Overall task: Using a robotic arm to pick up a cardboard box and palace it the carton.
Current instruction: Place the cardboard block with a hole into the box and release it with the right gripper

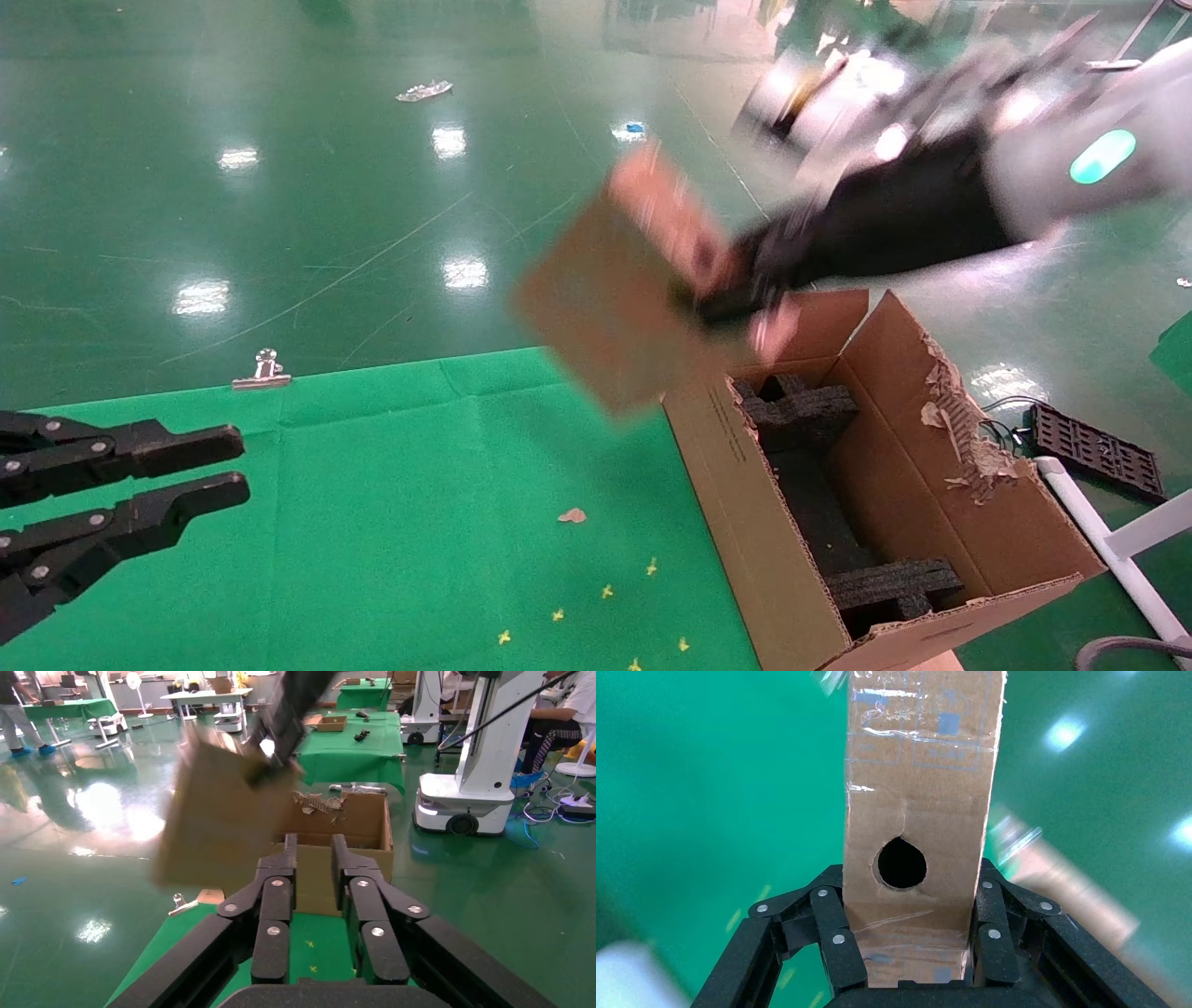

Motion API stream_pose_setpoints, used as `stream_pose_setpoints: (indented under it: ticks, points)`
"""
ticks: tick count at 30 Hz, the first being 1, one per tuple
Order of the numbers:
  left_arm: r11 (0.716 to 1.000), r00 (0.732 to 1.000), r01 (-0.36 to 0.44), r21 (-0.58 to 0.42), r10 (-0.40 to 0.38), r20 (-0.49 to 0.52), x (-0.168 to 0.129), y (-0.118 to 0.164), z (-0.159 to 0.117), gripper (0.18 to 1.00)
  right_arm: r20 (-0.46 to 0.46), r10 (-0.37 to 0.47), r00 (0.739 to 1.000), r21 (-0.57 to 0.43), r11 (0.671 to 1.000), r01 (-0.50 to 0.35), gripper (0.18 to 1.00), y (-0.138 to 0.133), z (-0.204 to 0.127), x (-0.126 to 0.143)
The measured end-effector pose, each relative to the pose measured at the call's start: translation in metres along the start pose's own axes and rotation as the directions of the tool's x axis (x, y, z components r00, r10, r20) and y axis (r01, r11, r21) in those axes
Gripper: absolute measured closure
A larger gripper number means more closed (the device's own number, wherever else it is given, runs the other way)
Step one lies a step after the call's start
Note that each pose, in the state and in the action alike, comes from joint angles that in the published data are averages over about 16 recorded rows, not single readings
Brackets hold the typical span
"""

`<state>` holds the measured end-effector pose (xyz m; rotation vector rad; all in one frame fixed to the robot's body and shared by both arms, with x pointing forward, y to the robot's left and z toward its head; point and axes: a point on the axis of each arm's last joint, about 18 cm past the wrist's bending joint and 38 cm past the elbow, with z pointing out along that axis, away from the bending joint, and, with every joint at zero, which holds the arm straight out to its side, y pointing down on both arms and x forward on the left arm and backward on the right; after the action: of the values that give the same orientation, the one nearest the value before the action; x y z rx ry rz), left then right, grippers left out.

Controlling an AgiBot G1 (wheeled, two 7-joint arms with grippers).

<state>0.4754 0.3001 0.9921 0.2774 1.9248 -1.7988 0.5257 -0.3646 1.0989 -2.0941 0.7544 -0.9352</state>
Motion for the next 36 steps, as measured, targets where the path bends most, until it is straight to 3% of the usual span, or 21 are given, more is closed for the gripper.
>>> stream_pose_setpoints:
  ticks: [7,15,26,30,36]
  points:
    - [1.0,1.0,0.0,0.0,0.0,0.0,0.0,0.0,0.0,0.909,-0.174,0.071,0.982,0.092,0.994,-0.056,0.838,0.009,-0.052,0.049]
    - [1.0,1.0,0.0,0.0,0.0,0.0,0.0,0.0,0.0,0.974,-0.268,0.245,0.932,0.006,0.967,-0.253,0.842,0.066,-0.075,0.086]
    - [1.0,1.0,0.0,0.0,0.0,0.0,0.0,0.0,0.0,0.984,-0.297,0.478,0.826,-0.169,0.825,-0.539,0.844,0.143,-0.061,0.103]
    - [1.0,1.0,0.0,0.0,0.0,0.0,0.0,0.0,0.0,0.969,-0.329,0.515,0.791,-0.212,0.776,-0.594,0.845,0.162,-0.052,0.109]
    - [1.0,1.0,0.0,0.0,0.0,0.0,0.0,0.0,0.0,0.919,-0.379,0.53,0.759,-0.253,0.729,-0.636,0.845,0.181,-0.041,0.118]
